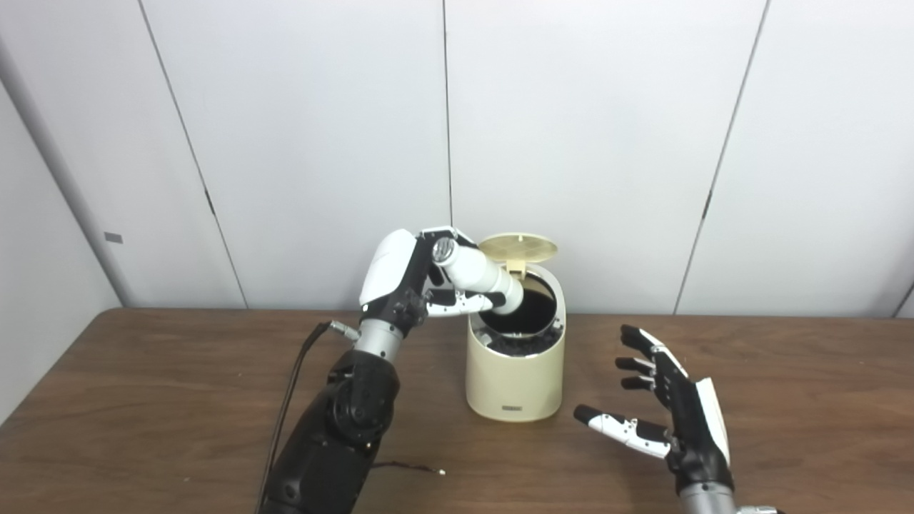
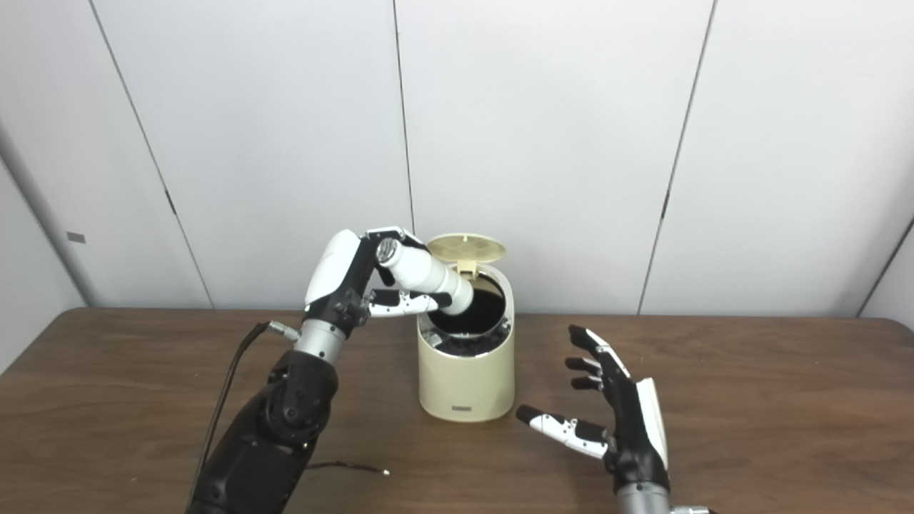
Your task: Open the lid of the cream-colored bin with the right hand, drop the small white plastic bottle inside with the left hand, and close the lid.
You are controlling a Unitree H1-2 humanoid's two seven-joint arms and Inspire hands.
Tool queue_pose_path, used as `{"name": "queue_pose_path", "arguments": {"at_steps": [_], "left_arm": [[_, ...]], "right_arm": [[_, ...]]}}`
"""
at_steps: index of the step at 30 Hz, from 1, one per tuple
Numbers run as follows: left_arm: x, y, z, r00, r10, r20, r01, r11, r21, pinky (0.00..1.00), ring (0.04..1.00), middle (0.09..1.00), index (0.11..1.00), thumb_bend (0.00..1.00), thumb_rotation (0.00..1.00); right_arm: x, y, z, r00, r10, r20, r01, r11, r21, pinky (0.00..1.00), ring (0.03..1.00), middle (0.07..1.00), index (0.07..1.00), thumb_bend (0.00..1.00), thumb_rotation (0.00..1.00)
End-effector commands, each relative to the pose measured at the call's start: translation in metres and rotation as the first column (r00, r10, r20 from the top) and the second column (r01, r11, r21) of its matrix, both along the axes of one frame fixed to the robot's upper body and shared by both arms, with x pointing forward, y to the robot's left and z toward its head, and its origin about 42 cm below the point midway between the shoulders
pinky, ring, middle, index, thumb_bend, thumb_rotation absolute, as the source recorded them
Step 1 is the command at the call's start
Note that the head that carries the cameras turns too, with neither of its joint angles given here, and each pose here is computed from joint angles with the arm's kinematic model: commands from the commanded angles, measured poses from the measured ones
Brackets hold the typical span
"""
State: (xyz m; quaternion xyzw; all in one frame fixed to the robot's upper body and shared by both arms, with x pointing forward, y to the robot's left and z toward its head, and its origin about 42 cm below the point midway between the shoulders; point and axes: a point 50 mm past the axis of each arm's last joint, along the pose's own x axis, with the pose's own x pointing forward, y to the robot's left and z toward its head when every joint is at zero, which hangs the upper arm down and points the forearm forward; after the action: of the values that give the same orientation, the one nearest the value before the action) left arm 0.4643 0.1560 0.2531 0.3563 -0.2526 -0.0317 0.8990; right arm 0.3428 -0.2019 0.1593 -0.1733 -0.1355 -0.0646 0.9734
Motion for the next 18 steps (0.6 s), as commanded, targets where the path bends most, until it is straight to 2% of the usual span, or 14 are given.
{"name": "queue_pose_path", "arguments": {"at_steps": [1, 2, 4, 5, 6, 8, 11, 18], "left_arm": [[0.005, 0.000, 0.030, 0.996, 0.005, 0.091, -0.011, 0.998, 0.060, 0.42, 0.489, 0.502, 0.501, 0.51, 0.00], [0.004, 0.000, 0.030, 0.996, 0.012, 0.091, -0.020, 0.996, 0.085, 0.43, 0.527, 0.498, 0.499, 0.52, 0.00], [0.003, 0.000, 0.029, 0.996, 0.026, 0.086, -0.036, 0.992, 0.122, 0.49, 0.589, 0.611, 0.498, 0.52, 0.05], [0.003, 0.000, 0.029, 0.996, 0.031, 0.083, -0.042, 0.991, 0.130, 0.50, 0.601, 0.629, 0.498, 0.52, 0.05], [0.002, -0.001, 0.028, 0.996, 0.036, 0.079, -0.046, 0.990, 0.135, 0.51, 0.617, 0.647, 0.575, 0.70, 0.05], [0.002, -0.001, 0.026, 0.997, 0.040, 0.068, -0.049, 0.989, 0.140, 0.53, 0.637, 0.672, 0.645, 0.85, 0.05], [0.001, 0.000, 0.022, 0.997, 0.043, 0.057, -0.051, 0.988, 0.144, 0.52, 0.641, 0.684, 0.665, 0.89, 0.05], [0.000, 0.000, 0.019, 0.998, 0.041, 0.044, -0.046, 0.989, 0.142, 0.53, 0.650, 0.692, 0.678, 0.89, 0.06]], "right_arm": [[0.005, 0.007, 0.026, 0.994, 0.010, 0.106, -0.011, 1.000, 0.008, 0.64, 0.738, 0.832, 0.819, 0.76, 0.21], [0.005, 0.007, 0.026, 0.994, 0.011, 0.106, -0.012, 1.000, 0.010, 0.64, 0.737, 0.832, 0.818, 0.76, 0.21], [0.006, 0.007, 0.026, 0.994, 0.014, 0.107, -0.015, 1.000, 0.013, 0.64, 0.738, 0.836, 0.822, 0.75, 0.20], [0.006, 0.007, 0.026, 0.994, 0.014, 0.107, -0.015, 1.000, 0.014, 0.64, 0.738, 0.836, 0.822, 0.75, 0.20], [0.006, 0.007, 0.026, 0.994, 0.012, 0.106, -0.013, 1.000, 0.013, 0.65, 0.741, 0.835, 0.821, 0.76, 0.21], [0.006, 0.006, 0.026, 0.994, 0.007, 0.105, -0.009, 1.000, 0.011, 0.65, 0.743, 0.833, 0.820, 0.76, 0.21], [0.006, 0.006, 0.026, 0.994, 0.004, 0.107, -0.006, 1.000, 0.010, 0.65, 0.740, 0.833, 0.822, 0.76, 0.21], [0.006, 0.006, 0.026, 0.994, 0.009, 0.108, -0.010, 1.000, 0.009, 0.64, 0.739, 0.832, 0.819, 0.76, 0.20]]}}
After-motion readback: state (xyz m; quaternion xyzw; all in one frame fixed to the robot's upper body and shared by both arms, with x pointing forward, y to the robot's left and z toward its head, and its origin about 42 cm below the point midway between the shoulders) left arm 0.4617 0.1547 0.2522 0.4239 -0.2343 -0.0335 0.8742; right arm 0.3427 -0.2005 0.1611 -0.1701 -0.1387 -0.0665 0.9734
